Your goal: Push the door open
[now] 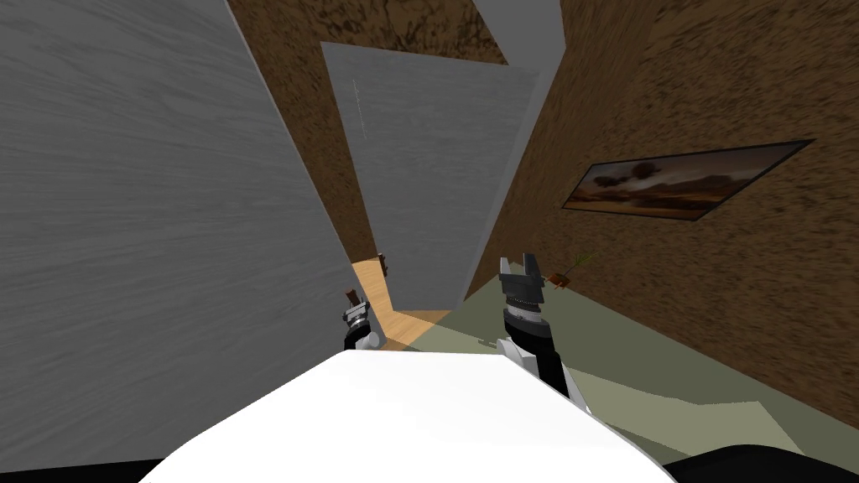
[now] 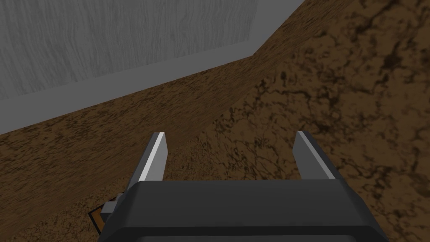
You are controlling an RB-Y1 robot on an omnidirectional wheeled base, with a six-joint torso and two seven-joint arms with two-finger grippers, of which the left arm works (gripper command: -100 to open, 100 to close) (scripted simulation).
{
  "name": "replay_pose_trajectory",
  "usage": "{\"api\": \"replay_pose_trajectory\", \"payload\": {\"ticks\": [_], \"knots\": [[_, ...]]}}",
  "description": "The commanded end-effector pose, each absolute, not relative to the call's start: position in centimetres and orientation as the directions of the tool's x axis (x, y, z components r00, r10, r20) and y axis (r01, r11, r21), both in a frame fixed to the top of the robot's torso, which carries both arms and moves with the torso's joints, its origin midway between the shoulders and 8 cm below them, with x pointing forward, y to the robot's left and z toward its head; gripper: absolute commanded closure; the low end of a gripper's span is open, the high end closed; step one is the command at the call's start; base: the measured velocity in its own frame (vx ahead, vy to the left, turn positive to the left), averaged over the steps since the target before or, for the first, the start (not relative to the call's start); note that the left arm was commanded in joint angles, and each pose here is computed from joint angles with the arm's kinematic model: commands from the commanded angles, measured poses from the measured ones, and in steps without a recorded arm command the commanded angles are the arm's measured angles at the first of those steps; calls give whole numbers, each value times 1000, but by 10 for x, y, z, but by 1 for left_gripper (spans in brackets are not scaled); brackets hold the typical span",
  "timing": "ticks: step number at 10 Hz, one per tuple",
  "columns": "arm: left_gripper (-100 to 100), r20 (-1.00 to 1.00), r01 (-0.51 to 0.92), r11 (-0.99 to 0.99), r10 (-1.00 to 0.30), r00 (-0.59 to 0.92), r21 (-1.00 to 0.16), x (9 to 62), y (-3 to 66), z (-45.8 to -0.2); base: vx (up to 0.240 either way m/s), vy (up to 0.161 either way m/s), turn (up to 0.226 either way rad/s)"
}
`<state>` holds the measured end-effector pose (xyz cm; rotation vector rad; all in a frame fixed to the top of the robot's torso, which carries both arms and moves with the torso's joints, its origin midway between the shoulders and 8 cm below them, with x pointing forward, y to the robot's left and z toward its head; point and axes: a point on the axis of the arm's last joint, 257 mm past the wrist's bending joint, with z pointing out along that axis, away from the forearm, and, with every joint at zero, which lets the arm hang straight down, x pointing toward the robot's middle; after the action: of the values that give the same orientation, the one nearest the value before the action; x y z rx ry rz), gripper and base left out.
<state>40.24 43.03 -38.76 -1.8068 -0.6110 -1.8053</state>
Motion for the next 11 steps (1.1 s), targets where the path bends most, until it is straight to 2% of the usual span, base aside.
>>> {"api": "replay_pose_trajectory", "payload": {"ticks": [1,11], "knots": [[100,998,685,-727,-66,6,-52,388,461,-381,113,49,-70],[100,998,766,-641,-65,9,-48,364,501,-379,56,29,-37]]}}
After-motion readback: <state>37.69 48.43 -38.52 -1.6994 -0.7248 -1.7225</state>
